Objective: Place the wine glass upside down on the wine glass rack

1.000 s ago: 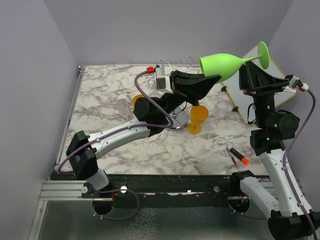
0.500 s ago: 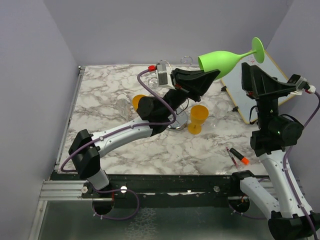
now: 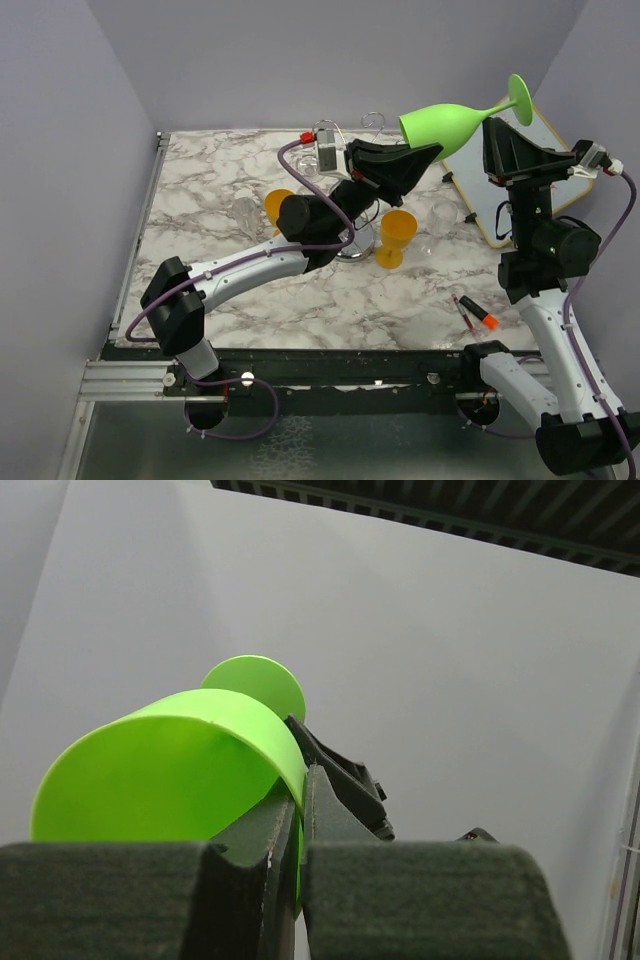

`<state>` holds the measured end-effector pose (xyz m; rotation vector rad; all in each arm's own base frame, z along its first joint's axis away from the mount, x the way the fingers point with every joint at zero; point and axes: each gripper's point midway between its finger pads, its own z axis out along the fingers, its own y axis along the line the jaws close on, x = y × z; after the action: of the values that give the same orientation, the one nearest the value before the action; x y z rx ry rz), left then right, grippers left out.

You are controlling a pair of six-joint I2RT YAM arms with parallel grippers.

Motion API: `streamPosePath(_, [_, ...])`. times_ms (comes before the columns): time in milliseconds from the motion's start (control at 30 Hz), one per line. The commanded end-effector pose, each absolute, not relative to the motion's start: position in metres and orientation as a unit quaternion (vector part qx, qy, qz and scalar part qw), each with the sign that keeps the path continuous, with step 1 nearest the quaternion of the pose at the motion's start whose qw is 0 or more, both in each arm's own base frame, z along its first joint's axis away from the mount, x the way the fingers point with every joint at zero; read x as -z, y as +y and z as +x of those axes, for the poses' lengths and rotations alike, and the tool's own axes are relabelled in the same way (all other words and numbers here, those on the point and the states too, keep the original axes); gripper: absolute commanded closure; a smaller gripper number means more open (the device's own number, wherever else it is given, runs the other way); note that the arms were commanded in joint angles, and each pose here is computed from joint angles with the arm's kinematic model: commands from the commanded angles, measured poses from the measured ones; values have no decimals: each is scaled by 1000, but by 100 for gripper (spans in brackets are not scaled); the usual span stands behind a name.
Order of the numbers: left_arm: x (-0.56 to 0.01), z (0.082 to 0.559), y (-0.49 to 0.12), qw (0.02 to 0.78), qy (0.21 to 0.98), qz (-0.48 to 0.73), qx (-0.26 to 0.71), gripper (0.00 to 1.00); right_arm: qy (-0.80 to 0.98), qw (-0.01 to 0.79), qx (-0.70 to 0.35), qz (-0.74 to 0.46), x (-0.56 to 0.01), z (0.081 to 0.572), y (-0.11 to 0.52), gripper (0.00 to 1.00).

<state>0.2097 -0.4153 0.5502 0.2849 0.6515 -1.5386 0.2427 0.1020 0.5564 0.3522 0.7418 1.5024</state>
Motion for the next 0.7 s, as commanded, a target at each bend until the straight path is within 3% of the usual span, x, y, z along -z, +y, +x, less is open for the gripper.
streamPosePath(0, [-541,195,-420,638,289,146,698,100,317,659,-669,133,-568,233,105,66])
streamPosePath(133, [-538,192,-419,632,290,149,703,100,328,656,-666,139,-566,238,106,71])
streamPosePath(300, [-540,183,-417,625,279,161,711,100,362,653,-644,167,-557,255,105,55])
streamPosePath(433, [-539,177,-417,620,273,174,715,100,367,654,-638,174,-553,260,104,54])
streamPosePath(533, [-536,176,-417,618,272,177,716,100,370,652,-639,173,-552,262,106,61])
streamPosePath(667, [-534,177,-416,618,277,172,715,100,370,655,-637,170,-551,260,106,78])
